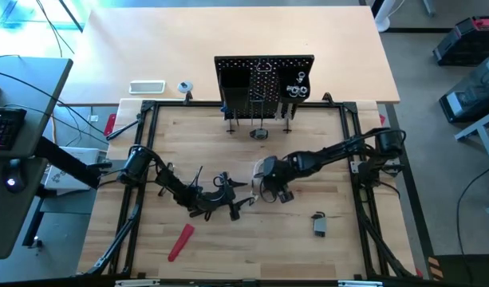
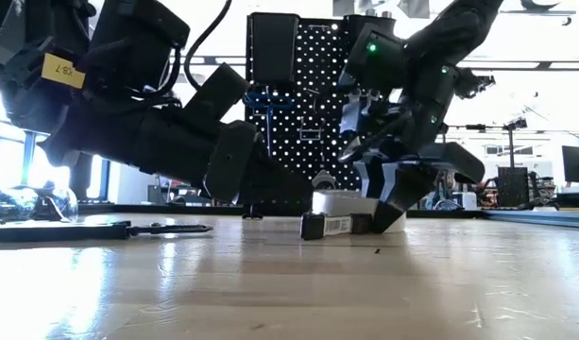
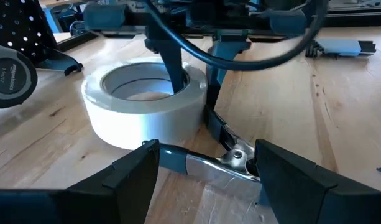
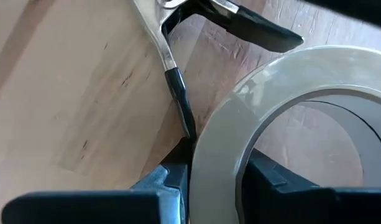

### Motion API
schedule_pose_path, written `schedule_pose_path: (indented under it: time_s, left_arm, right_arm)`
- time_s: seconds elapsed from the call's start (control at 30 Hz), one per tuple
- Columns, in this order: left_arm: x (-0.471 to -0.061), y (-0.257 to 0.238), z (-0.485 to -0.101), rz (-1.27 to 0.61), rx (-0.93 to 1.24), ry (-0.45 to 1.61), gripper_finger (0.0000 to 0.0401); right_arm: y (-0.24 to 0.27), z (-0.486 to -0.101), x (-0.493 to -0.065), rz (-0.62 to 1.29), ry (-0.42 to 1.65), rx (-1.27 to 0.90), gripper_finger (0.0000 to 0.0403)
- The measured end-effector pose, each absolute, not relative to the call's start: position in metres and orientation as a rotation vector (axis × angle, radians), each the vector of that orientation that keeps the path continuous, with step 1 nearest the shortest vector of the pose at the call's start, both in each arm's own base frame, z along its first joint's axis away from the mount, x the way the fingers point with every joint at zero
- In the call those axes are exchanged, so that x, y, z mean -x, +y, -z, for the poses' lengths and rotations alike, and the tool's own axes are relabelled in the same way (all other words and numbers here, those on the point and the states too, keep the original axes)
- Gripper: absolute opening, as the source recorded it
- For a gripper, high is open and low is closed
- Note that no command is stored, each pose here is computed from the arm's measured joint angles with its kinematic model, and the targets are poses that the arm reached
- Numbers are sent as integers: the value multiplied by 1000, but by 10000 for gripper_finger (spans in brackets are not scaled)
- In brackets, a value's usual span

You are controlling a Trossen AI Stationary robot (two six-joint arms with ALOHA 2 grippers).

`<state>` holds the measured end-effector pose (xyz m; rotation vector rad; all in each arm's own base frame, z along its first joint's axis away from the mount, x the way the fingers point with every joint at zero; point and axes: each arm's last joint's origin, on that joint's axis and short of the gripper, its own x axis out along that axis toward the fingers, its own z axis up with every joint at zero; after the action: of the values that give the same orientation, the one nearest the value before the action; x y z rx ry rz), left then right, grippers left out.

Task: Hang tools onto peg board
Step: Hang the white masking tape on the peg board

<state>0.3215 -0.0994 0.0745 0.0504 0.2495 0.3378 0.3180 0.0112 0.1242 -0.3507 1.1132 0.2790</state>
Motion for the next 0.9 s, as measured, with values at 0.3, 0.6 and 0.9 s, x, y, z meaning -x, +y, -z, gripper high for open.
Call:
schedule_pose_path:
  time_s: [0.3, 0.6, 0.9]
  left_arm:
    - [-322, -99, -74, -339, -60, 253, 255]
    - [-322, -97, -74, -342, -74, 256, 255]
    - [-323, -95, -74, -348, -78, 257, 255]
  right_arm:
    - [23, -136, -312, -90, 1130, 617, 80]
    - [18, -160, -315, 100, 1036, 757, 80]
    - [3, -192, -337, 312, 895, 888, 80]
